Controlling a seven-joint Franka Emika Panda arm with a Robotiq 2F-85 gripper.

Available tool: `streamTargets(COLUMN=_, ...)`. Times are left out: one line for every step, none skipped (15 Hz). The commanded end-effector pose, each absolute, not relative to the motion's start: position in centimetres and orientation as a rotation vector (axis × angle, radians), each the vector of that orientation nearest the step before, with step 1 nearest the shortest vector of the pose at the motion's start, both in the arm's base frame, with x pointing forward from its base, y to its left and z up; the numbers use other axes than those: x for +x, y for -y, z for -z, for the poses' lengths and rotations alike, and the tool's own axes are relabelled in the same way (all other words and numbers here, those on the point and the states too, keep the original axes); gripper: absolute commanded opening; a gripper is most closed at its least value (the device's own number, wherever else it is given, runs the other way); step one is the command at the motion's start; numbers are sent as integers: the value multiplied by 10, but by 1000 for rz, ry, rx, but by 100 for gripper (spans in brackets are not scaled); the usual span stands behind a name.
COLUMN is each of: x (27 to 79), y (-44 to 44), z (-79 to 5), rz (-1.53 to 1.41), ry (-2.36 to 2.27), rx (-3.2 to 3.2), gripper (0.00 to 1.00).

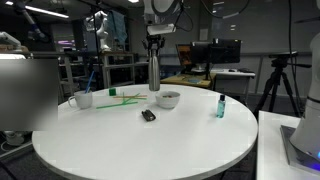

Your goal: Move the silver flask from the left to the right

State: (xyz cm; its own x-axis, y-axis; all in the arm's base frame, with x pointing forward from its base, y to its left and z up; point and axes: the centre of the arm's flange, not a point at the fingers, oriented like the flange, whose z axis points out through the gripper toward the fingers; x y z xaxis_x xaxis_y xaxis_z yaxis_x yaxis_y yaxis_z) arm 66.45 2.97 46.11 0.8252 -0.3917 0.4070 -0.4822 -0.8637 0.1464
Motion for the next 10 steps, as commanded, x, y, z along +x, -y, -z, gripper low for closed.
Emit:
streamTargets(x=678, y=-26, z=-499, rz=-638, ry=730, rx=2734, gripper=23)
streamTargets(x=678, y=-23, z=-507, rz=-664, ry=747, rx=2727, gripper=23)
streamTargets(x=679, y=-20, z=-515, rz=-684, ry=762, rx=2723, gripper=23)
streamTargets(x=678, y=-16, z=-521, rz=-704, ry=785, rx=2714, gripper=23)
streamTargets(x=677, y=-9, z=-526, rz=-721, ry=814, rx=2700, gripper=23)
streamTargets(x=676, y=-2, z=-530, rz=-730, ry=845, rx=2689, gripper=23)
streamTargets(x=676, y=5, z=-533, rz=-738, ry=873, rx=2674, gripper=23)
streamTargets(x=674, y=14, z=-535, rz=-743, ry=904, rx=2661, gripper=23)
streamTargets(x=672, y=22, z=-536, rz=-745, ry=932, rx=2649, gripper=23)
streamTargets(x=671, y=30, z=-537, rz=-747, ry=960, rx=2636, gripper=23)
